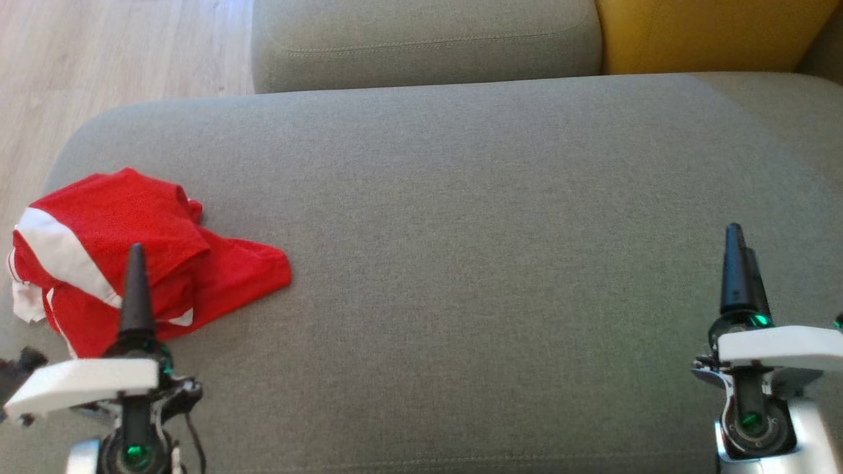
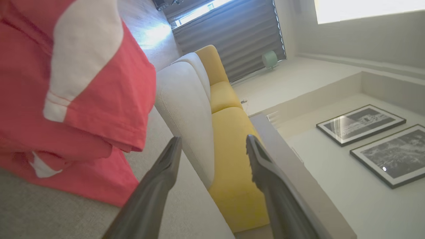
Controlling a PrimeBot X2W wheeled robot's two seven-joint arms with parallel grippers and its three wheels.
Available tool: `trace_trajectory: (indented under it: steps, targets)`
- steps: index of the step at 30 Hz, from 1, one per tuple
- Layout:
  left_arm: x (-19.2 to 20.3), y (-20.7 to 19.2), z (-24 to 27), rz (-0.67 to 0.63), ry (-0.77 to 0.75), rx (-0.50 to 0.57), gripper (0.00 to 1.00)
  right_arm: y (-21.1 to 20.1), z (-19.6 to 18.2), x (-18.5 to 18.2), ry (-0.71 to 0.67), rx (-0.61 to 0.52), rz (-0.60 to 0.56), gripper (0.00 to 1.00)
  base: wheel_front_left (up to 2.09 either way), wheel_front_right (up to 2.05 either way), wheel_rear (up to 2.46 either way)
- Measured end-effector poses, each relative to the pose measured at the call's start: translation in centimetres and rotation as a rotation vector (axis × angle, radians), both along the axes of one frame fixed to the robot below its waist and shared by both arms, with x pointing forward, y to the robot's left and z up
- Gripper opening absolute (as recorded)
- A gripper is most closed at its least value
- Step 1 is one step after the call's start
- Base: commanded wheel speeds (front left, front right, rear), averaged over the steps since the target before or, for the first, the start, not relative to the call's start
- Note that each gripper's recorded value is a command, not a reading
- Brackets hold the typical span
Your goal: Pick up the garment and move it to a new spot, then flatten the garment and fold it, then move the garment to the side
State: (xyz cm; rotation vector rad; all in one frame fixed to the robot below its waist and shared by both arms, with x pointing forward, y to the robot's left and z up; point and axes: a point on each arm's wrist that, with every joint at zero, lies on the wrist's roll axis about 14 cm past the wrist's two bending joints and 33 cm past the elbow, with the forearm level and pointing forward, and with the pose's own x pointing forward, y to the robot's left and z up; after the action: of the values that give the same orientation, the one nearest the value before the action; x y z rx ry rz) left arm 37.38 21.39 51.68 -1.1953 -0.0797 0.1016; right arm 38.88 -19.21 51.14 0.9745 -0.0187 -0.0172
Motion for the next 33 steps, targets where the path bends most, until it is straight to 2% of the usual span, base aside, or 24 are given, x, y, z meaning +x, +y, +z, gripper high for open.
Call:
trace_trajectory:
  steps: [12,19,24,33]
  targets:
    - [0.4,-4.6,0.5,-0.121,0.002,0.332,1.0,1.6,1.4,0.4,-0.05,-0.292,0.042,1.0,0.0,0.0,0.0]
    - [0.3,-7.3,0.3,-0.195,-0.003,0.513,1.0,2.2,1.8,0.5,-0.07,-0.419,0.057,1.0,0.0,0.0,0.0]
    - [0.3,-8.0,-0.4,-0.222,0.018,0.667,1.0,2.8,1.5,0.4,-0.073,-0.538,0.075,1.0,0.0,0.0,0.0]
    - [0.7,-8.9,-0.3,-0.226,0.023,0.859,1.0,3.9,1.8,0.5,-0.105,-0.696,0.101,1.0,0.0,0.0,0.0]
